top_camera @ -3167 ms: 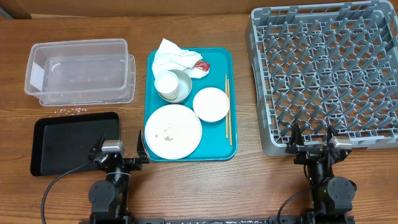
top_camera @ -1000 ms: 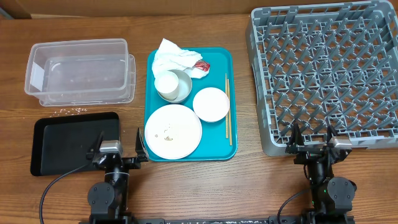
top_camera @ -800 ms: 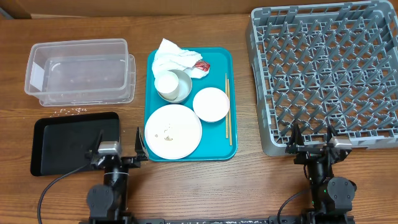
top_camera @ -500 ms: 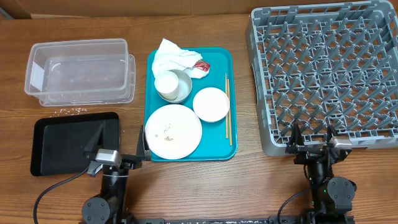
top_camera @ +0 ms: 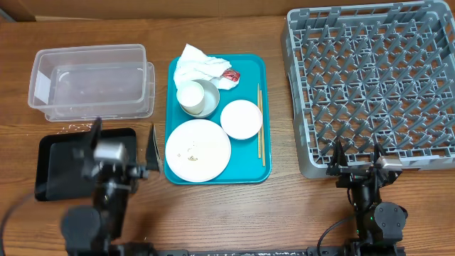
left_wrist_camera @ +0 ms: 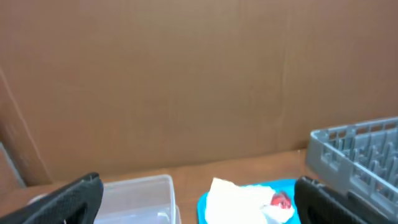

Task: Sort waste into correct bins and load items into the dishwasher
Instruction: 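Move the left gripper up over the white tissue on the teal tray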

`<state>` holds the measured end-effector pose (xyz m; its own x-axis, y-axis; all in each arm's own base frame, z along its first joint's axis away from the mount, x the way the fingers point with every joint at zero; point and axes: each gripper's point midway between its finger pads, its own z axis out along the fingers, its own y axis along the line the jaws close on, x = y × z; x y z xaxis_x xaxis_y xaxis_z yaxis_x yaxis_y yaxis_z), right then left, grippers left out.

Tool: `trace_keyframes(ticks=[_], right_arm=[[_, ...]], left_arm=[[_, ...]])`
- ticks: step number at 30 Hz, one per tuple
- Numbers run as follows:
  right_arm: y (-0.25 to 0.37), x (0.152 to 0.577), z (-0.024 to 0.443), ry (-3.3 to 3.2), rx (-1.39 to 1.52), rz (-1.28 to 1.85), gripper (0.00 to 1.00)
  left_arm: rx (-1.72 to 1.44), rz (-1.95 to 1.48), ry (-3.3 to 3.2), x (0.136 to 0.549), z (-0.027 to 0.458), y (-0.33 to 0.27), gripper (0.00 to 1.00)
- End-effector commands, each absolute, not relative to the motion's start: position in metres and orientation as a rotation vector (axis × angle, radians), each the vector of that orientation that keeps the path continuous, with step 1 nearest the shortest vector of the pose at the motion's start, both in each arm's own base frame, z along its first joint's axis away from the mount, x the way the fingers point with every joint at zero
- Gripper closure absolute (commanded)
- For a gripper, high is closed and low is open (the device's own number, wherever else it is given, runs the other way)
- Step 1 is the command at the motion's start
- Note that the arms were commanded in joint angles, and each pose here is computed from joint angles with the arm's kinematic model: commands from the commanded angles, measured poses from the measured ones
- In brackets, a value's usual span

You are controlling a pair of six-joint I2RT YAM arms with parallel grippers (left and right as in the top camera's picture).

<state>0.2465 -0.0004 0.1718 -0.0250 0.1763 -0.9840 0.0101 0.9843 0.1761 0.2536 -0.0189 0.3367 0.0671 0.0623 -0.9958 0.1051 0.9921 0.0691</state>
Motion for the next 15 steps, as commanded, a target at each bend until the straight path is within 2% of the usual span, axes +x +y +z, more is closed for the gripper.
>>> trace_keyframes(ticks=[1, 6, 11, 15], right_arm=[[-0.001, 0.247, 0.170, 1.586, 0.145, 0.128, 0.00], [-0.001, 0.246, 0.170, 1.587, 0.145, 0.128, 0.00], [-0.001, 0.247, 0.170, 1.586, 0.145, 0.128, 0.00], [-0.001, 0.247, 0.170, 1.586, 0.145, 0.128, 0.00]], left_arm=[[0.168, 0.006, 1.604, 0.278, 0.361, -0.018, 0.00], [0.232, -0.093, 1.860, 0.317, 0.372, -0.032, 0.00], [0.308, -0.278, 1.932, 0.336, 0.388, -0.059, 0.00], [0.338, -0.266, 1.944, 0.356, 0.398, -0.060, 0.00]])
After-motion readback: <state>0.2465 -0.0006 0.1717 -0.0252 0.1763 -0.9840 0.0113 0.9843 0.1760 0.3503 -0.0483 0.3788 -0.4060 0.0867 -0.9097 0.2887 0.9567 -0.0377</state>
